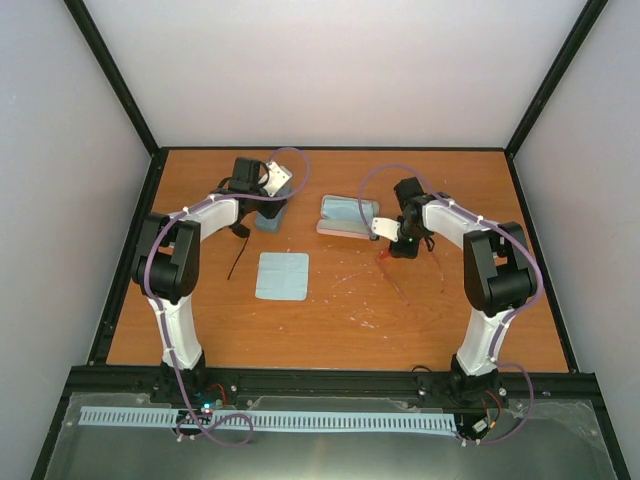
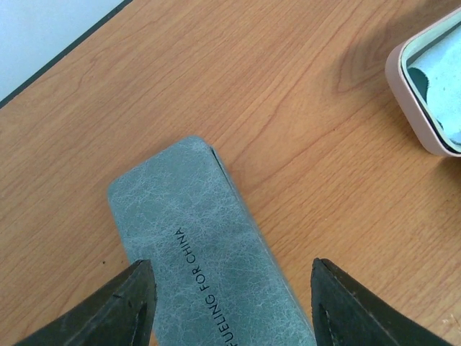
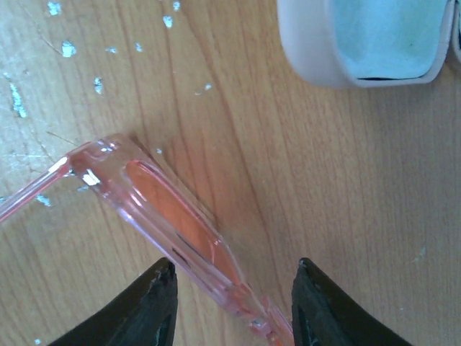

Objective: Organize the sunglasses
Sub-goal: Pick up the sunglasses from the center of the board, then fold the sunglasses.

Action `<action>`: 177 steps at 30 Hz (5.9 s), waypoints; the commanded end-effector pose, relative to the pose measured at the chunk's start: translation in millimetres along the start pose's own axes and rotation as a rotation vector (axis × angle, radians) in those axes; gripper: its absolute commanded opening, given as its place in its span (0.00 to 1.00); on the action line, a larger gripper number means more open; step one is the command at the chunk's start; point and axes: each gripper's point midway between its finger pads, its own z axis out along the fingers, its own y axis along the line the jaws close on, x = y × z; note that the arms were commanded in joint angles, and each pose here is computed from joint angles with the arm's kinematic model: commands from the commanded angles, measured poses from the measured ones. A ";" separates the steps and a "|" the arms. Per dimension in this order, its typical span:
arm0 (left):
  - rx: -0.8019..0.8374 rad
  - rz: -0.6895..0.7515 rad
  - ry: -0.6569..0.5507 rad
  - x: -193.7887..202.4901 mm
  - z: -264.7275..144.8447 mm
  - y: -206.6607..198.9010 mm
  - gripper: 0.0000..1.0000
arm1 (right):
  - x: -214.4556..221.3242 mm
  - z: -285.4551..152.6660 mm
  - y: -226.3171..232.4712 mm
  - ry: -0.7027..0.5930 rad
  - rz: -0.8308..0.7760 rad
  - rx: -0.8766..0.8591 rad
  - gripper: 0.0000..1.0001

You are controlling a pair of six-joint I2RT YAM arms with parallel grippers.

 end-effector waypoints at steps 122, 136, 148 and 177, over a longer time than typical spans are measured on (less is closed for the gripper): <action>0.568 -0.147 -0.517 -118.5 -229.5 -148.6 0.28 | -149.2 -125.0 -144.9 -0.859 1.175 -0.452 0.03; 0.747 -0.087 -0.528 -146.3 -214.1 -207.7 0.29 | -185.4 -157.1 -89.4 -0.901 1.002 -0.638 0.03; 0.712 -0.080 -0.527 -147.2 -196.6 -204.2 0.29 | -189.8 -202.1 -14.1 -0.859 0.812 -0.825 0.03; 0.692 -0.093 -0.463 -106.3 -208.0 -212.7 0.23 | -215.6 -170.8 -98.8 -0.924 0.979 -0.672 0.03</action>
